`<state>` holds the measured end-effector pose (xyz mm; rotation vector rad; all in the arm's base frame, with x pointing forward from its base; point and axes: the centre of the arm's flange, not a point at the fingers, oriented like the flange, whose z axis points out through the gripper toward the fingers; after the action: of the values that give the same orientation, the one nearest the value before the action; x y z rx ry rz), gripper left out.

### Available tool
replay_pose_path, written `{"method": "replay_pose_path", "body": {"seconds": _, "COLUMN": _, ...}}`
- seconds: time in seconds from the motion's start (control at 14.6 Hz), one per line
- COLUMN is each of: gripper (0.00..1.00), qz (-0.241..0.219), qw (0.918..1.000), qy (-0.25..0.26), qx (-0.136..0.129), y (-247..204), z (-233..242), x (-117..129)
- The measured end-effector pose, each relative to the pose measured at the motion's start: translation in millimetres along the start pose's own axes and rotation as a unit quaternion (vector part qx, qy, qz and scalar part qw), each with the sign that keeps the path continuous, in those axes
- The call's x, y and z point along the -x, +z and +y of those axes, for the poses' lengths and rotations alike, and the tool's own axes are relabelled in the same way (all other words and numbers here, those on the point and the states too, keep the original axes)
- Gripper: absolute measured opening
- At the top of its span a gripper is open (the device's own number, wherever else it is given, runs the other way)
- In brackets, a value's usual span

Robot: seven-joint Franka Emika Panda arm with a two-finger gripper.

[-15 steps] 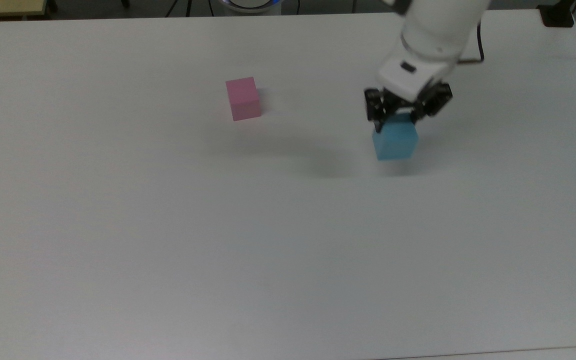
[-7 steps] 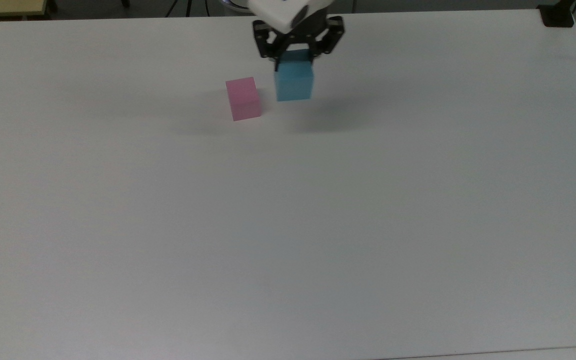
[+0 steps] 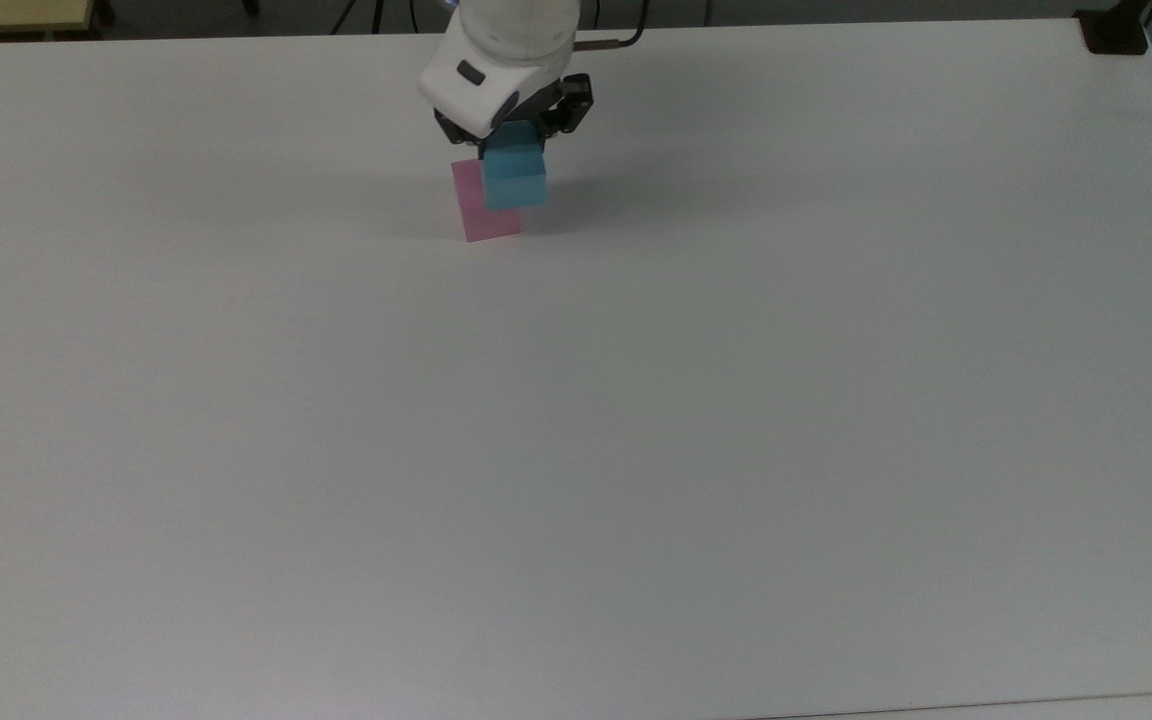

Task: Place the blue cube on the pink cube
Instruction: 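Lower the blue cube onto the pink cube and open the gripper, then raise the open gripper away from the stacked cubes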

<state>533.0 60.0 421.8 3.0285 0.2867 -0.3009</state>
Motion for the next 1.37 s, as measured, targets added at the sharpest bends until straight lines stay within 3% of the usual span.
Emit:
{"method": "replay_pose_path", "body": {"seconds": 0.34, "gripper": 0.56, "qz": -0.006, "qw": 1.0000, "qy": -0.006, "qx": -0.001, "y": 12, "z": 30, "x": 5}}
{"method": "replay_pose_path", "body": {"seconds": 0.89, "gripper": 0.55, "qz": -0.016, "qw": 0.9998, "qy": -0.012, "qx": -0.003, "y": 23, "z": 28, "x": 9}}
{"method": "replay_pose_path", "body": {"seconds": 1.1, "gripper": 0.75, "qz": -0.016, "qw": 0.9998, "qy": -0.012, "qx": -0.003, "y": 24, "z": 28, "x": 11}}
{"method": "replay_pose_path", "body": {"seconds": 1.17, "gripper": 0.91, "qz": -0.015, "qw": 0.9998, "qy": -0.010, "qx": -0.004, "y": 22, "z": 29, "x": 12}}
{"method": "replay_pose_path", "body": {"seconds": 1.24, "gripper": 1.00, "qz": -0.010, "qw": 0.9999, "qy": -0.009, "qx": -0.004, "y": 18, "z": 31, "x": 14}}
{"method": "replay_pose_path", "body": {"seconds": 1.37, "gripper": 1.00, "qz": 0.001, "qw": 1.0000, "qy": -0.006, "qx": -0.005, "y": 8, "z": 34, "x": 19}}
